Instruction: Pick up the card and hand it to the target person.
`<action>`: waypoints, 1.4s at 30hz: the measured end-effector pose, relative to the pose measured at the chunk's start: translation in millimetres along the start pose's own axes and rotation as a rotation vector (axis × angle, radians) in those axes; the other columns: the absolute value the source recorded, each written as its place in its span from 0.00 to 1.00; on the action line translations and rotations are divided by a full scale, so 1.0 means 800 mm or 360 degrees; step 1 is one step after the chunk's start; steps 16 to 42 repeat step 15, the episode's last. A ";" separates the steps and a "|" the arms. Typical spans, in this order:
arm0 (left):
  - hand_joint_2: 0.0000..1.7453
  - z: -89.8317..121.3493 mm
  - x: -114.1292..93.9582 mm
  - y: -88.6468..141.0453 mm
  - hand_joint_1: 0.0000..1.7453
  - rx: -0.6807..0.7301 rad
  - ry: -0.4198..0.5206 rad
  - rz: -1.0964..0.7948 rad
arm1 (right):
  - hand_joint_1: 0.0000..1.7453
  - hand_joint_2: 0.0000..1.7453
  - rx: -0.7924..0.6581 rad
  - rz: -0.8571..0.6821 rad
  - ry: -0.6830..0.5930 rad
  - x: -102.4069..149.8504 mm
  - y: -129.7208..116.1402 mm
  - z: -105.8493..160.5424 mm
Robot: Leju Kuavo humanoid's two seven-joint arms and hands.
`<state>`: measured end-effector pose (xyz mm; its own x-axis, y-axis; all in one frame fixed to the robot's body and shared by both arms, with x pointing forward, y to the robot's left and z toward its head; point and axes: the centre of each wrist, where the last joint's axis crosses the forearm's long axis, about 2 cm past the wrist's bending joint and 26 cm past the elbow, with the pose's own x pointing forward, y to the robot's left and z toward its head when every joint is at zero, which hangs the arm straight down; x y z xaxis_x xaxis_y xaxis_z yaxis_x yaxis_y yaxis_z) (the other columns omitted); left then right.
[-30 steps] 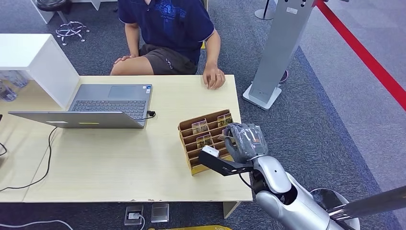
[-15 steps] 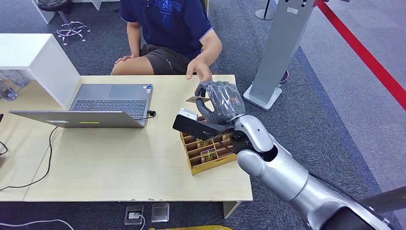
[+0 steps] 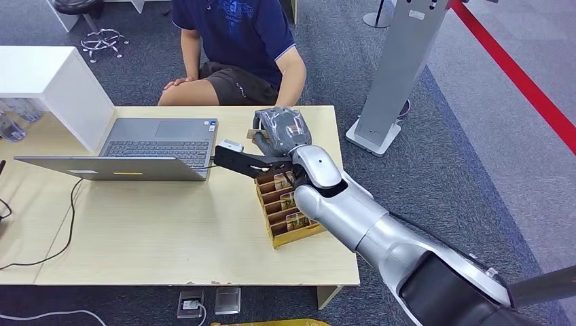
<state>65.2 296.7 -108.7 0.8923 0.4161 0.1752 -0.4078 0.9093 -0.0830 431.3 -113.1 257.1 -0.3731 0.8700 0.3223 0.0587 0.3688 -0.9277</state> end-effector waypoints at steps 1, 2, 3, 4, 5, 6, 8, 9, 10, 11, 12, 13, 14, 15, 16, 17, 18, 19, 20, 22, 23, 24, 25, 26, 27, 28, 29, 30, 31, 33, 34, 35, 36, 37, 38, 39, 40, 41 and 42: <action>0.00 0.000 -0.001 0.000 0.00 0.0000 0.0004 -0.0003 | 0.46 1.00 0.0009 0.0016 0.0015 -0.001 0.002 0.000; 0.00 0.000 -0.001 0.000 0.00 -0.0001 0.0006 -0.0009 | 0.23 1.00 0.0016 0.0032 0.0029 -0.003 0.003 -0.001; 0.00 0.000 -0.001 0.000 0.00 -0.0005 0.0006 -0.0015 | 0.00 1.00 0.0022 0.0047 0.0041 -0.004 0.004 -0.001; 0.00 0.000 -0.002 0.000 0.00 -0.0011 0.0003 -0.0024 | 0.00 1.00 0.0027 0.0062 0.0051 -0.006 0.005 -0.001; 0.00 0.000 -0.002 0.000 0.00 -0.0018 -0.0004 -0.0032 | 0.00 1.00 0.0033 0.0076 0.0061 -0.007 0.005 -0.001; 0.00 0.000 -0.003 0.000 0.00 -0.0026 -0.0012 -0.0039 | 0.00 1.00 0.0040 0.0087 0.0068 -0.008 0.006 -0.002; 0.00 0.000 -0.003 0.000 0.00 -0.0031 -0.0029 -0.0043 | 0.00 1.00 0.0055 0.0101 0.0069 -0.009 0.007 -0.001; 0.00 0.000 -0.003 0.000 0.00 -0.0030 -0.0035 -0.0040 | 0.00 1.00 0.0061 0.0106 0.0066 -0.009 0.008 -0.001; 0.00 0.000 -0.003 0.000 0.00 -0.0028 -0.0039 -0.0035 | 0.00 1.00 0.0065 0.0110 0.0059 -0.008 0.008 -0.002; 0.00 0.000 -0.003 0.000 0.00 -0.0026 -0.0042 -0.0029 | 0.00 1.00 0.0065 0.0112 0.0052 -0.007 0.007 -0.002; 0.00 0.000 -0.003 0.001 0.00 -0.0023 -0.0043 -0.0022 | 0.00 1.00 0.0063 0.0113 0.0043 -0.006 0.007 -0.003; 0.00 0.000 -0.003 0.001 0.00 -0.0021 -0.0045 -0.0015 | 0.00 1.00 0.0058 0.0112 0.0033 -0.004 0.005 -0.003; 0.00 0.000 -0.003 0.001 0.00 -0.0018 -0.0045 -0.0010 | 0.00 1.00 0.0052 0.0109 0.0024 -0.002 0.004 -0.005; 0.00 0.000 -0.003 0.001 0.00 -0.0016 -0.0046 -0.0008 | 0.00 1.00 0.0048 0.0108 0.0018 -0.001 0.003 -0.005; 0.00 0.000 -0.003 0.001 0.00 -0.0016 -0.0046 -0.0008 | 0.00 1.00 0.0048 0.0108 0.0018 -0.001 0.003 -0.005; 0.00 0.000 -0.003 0.001 0.00 -0.0016 -0.0046 -0.0008 | 0.00 1.00 0.0048 0.0108 0.0018 -0.001 0.003 -0.005; 0.00 0.000 -0.003 0.001 0.00 -0.0016 -0.0046 -0.0008 | 0.00 1.00 0.0048 0.0108 0.0018 -0.001 0.003 -0.005; 0.00 0.000 -0.003 0.001 0.00 -0.0016 -0.0046 -0.0008 | 0.00 1.00 0.0048 0.0108 0.0018 -0.001 0.003 -0.005; 0.00 0.000 -0.003 0.001 0.00 -0.0016 -0.0046 -0.0008 | 0.00 1.00 0.0048 0.0108 0.0018 -0.001 0.003 -0.005; 0.00 0.000 -0.003 0.001 0.00 -0.0016 -0.0046 -0.0008 | 0.00 1.00 0.0048 0.0108 0.0018 -0.001 0.003 -0.005; 0.00 0.000 -0.003 0.001 0.00 -0.0016 -0.0046 -0.0008 | 0.00 1.00 0.0048 0.0108 0.0018 -0.001 0.003 -0.005; 0.00 0.000 -0.003 0.001 0.00 -0.0016 -0.0046 -0.0008 | 0.00 1.00 0.0048 0.0108 0.0018 -0.001 0.003 -0.005; 0.00 0.000 -0.003 0.001 0.00 -0.0016 -0.0046 -0.0008 | 0.00 1.00 0.0048 0.0108 0.0018 -0.001 0.003 -0.005; 0.00 0.000 -0.003 0.001 0.00 -0.0016 -0.0046 -0.0008 | 0.00 1.00 0.0048 0.0108 0.0018 -0.001 0.003 -0.005; 0.00 0.000 -0.003 0.001 0.00 -0.0016 -0.0046 -0.0008 | 0.00 1.00 0.0048 0.0108 0.0018 -0.001 0.003 -0.005; 0.00 0.000 -0.003 0.001 0.00 -0.0016 -0.0046 -0.0008 | 0.00 1.00 0.0048 0.0108 0.0018 -0.001 0.003 -0.005; 0.00 0.000 -0.003 0.001 0.00 -0.0016 -0.0046 -0.0008 | 0.00 1.00 0.0048 0.0108 0.0018 -0.001 0.003 -0.005; 0.00 0.000 -0.003 0.001 0.00 -0.0016 -0.0046 -0.0008 | 0.00 1.00 0.0048 0.0108 0.0018 -0.001 0.003 -0.005; 0.00 0.000 -0.003 0.001 0.00 -0.0016 -0.0046 -0.0008 | 0.00 1.00 0.0048 0.0108 0.0018 -0.001 0.003 -0.005; 0.00 0.000 -0.003 0.001 0.00 -0.0016 -0.0046 -0.0008 | 0.00 1.00 0.0048 0.0108 0.0018 -0.001 0.003 -0.005; 0.00 0.000 -0.003 0.001 0.00 -0.0016 -0.0046 -0.0008 | 0.00 1.00 0.0048 0.0108 0.0018 -0.001 0.003 -0.005; 0.00 0.000 -0.003 0.001 0.00 -0.0016 -0.0046 -0.0008 | 0.00 1.00 0.0048 0.0108 0.0018 -0.001 0.003 -0.005; 0.00 0.000 -0.003 0.001 0.00 -0.0016 -0.0046 -0.0008 | 0.00 1.00 0.0048 0.0108 0.0018 -0.001 0.003 -0.005; 0.00 0.000 -0.003 0.001 0.00 -0.0016 -0.0046 -0.0008 | 0.00 1.00 0.0048 0.0108 0.0018 -0.001 0.003 -0.005; 0.00 0.000 -0.003 0.001 0.00 -0.0016 -0.0046 -0.0008 | 0.00 1.00 0.0048 0.0108 0.0018 -0.001 0.003 -0.005; 0.00 0.000 -0.003 0.001 0.00 -0.0016 -0.0046 -0.0008 | 0.00 1.00 0.0048 0.0108 0.0018 -0.001 0.003 -0.005; 0.00 0.000 -0.003 0.001 0.00 -0.0016 -0.0046 -0.0008 | 0.00 1.00 0.0048 0.0108 0.0018 -0.001 0.003 -0.005; 0.00 0.000 -0.003 0.001 0.00 -0.0016 -0.0046 -0.0008 | 0.00 1.00 0.0048 0.0108 0.0018 -0.001 0.003 -0.005; 0.00 0.000 -0.003 0.001 0.00 -0.0016 -0.0046 -0.0008 | 0.00 1.00 0.0048 0.0108 0.0018 -0.001 0.003 -0.005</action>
